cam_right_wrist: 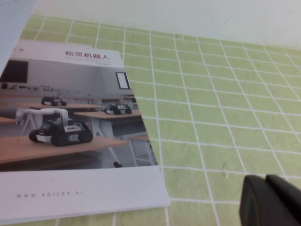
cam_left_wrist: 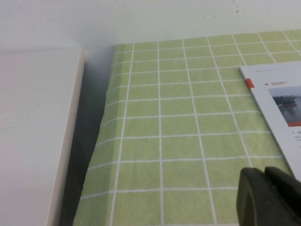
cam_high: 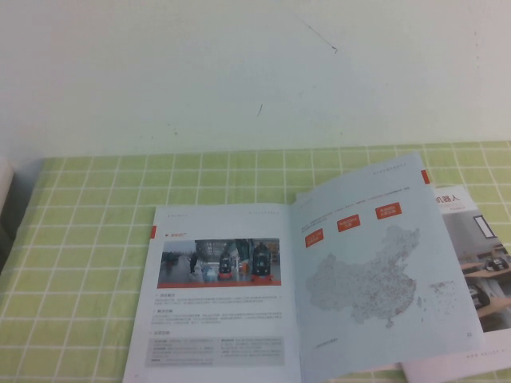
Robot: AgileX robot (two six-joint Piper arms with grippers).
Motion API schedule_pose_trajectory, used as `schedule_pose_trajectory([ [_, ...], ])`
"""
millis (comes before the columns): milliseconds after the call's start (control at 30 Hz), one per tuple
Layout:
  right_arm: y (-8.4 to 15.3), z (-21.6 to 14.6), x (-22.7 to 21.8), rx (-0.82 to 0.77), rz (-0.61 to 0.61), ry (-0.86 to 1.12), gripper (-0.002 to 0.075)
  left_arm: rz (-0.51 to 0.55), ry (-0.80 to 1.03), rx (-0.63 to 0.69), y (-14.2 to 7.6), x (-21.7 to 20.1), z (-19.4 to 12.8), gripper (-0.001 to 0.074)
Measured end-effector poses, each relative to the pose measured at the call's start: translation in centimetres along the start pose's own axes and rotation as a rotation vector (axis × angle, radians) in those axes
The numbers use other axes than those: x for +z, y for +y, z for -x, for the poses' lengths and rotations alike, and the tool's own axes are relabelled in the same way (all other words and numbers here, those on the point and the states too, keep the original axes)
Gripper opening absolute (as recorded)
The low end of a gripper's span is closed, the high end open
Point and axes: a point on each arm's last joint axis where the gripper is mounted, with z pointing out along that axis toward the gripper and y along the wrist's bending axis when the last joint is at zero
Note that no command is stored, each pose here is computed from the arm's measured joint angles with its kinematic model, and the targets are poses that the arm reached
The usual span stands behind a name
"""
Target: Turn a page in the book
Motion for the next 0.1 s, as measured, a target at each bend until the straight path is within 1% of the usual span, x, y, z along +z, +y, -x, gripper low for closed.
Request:
schedule_pose_trajectory([
  [100,0.0,0.0,0.0,0.0,0.0,0.0,-0.0003,0.0,0.0,0.002,0.0,0.0,0.0,-0.0004],
])
